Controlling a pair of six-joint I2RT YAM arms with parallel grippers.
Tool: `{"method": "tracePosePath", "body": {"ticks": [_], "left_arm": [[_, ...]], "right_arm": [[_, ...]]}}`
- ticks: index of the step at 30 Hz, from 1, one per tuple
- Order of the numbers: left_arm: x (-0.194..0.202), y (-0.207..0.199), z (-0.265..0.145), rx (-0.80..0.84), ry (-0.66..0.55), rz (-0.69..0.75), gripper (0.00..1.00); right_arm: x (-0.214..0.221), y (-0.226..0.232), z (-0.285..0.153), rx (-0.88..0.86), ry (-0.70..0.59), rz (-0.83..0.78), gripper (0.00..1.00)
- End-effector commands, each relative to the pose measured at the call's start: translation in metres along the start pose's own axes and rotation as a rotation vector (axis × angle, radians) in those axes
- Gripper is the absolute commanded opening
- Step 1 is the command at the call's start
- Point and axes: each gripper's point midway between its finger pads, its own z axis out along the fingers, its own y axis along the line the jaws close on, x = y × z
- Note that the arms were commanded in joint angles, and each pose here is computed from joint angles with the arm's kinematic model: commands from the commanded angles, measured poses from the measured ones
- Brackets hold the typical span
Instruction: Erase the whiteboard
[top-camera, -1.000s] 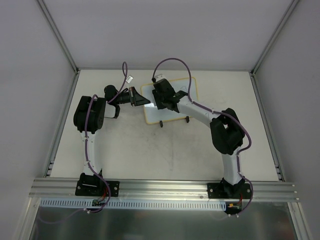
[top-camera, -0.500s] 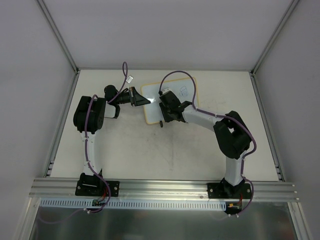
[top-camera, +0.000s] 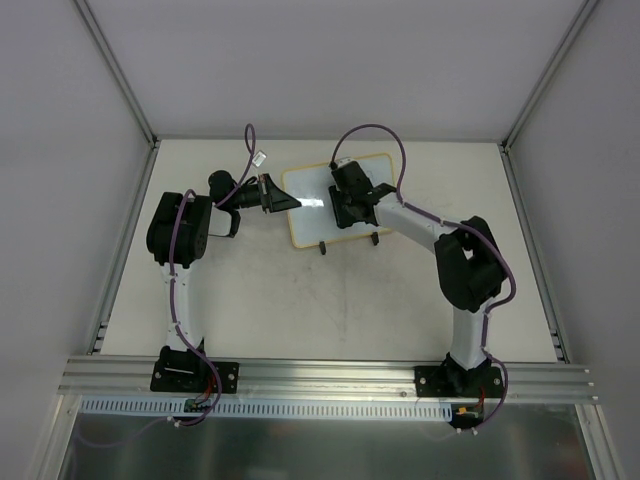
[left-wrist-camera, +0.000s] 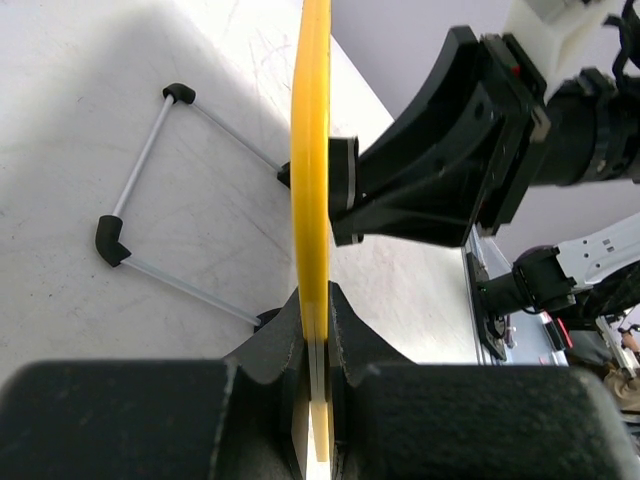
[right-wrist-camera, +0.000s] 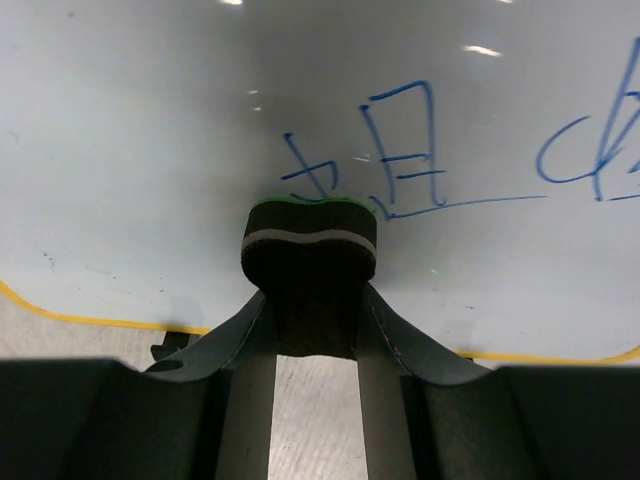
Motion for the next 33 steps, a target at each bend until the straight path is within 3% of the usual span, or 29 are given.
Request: {"method": "tracePosePath", "body": {"ticks": [1, 9, 18, 26, 33], "left_arm": [[0.004, -0.027, 0.005, 0.096, 0.056, 0.168, 0.00], [0.004, -0.026, 0.005, 0.097, 0.058, 0.165, 0.00], [0.004, -0.027, 0.005, 0.098, 0.058, 0.166, 0.00], [0.004, -0.028, 0.005, 0.099, 0.058, 0.171, 0.00], [0.004, -0.028, 0.005, 0.099, 0.058, 0.171, 0.00]], "right_arm": [[-0.027, -0.047, 0.003, 0.087, -0.062, 0.087, 0.00], [-0.007, -0.117, 0.006, 0.170, -0.017, 0.227, 0.00], [-0.008, -0.157, -0.005, 0.241, -0.034, 0.286, 0.00], [-0.013, -0.137, 0.001, 0.169, -0.029, 0.269, 0.00], [-0.026, -0.070, 0.007, 0.080, -0.027, 0.163, 0.00]]}}
